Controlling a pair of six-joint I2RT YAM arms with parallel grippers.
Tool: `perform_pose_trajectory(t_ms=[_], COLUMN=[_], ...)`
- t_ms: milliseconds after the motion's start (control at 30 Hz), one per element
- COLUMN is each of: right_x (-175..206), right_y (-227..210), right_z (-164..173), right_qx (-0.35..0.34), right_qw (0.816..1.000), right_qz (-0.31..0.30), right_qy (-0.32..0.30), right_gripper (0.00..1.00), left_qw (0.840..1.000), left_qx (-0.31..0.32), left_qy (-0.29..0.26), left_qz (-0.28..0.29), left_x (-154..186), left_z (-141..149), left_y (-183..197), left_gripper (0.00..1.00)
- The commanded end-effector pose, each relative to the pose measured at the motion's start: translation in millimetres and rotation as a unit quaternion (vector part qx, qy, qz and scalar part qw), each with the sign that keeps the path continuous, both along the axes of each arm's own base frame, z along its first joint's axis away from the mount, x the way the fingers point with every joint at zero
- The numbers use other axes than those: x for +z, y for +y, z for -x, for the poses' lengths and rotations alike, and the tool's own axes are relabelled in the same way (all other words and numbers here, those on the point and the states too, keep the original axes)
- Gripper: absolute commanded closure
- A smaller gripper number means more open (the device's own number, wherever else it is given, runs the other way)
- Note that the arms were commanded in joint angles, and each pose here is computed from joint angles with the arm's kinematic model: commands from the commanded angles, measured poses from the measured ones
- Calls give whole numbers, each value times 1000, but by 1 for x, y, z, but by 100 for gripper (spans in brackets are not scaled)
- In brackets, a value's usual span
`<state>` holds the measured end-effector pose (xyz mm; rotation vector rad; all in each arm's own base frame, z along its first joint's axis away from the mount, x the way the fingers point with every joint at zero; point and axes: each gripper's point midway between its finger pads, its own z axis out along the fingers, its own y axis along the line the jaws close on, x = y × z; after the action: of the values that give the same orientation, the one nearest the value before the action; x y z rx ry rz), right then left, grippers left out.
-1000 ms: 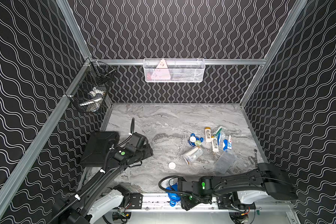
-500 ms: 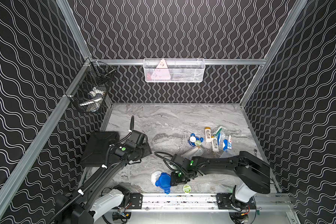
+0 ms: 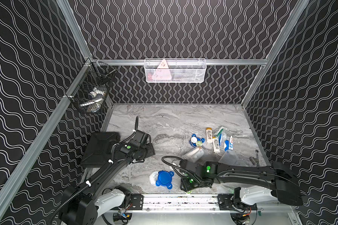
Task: Take out toiletry kits
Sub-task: Adjust the toiletry kit at the center of the board.
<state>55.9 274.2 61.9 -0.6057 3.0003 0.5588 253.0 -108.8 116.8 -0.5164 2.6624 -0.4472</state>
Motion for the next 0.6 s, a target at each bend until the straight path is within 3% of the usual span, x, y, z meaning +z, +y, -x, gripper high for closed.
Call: perform_pose_trajectory(t_ms=[0, 267, 567], right_x=[-15, -48, -20], right_y=[-21, -6, 50], right_z=[7, 0, -53], right_qx=[-32, -15, 16], right_qw=[999, 997, 999], right_qz=[39, 70, 29], right_qy=[0, 0, -40], right_gripper=[63, 66, 67], left_qw=[1000, 1000, 1000], left_qx=[-3, -5, -3], left_qy=[-6, -6, -4], left_qz=[25, 18, 15], left_x=[-1, 2, -1], left_z=[-4, -1, -4], left_y=[-9, -6, -6], left_gripper=[38, 38, 38])
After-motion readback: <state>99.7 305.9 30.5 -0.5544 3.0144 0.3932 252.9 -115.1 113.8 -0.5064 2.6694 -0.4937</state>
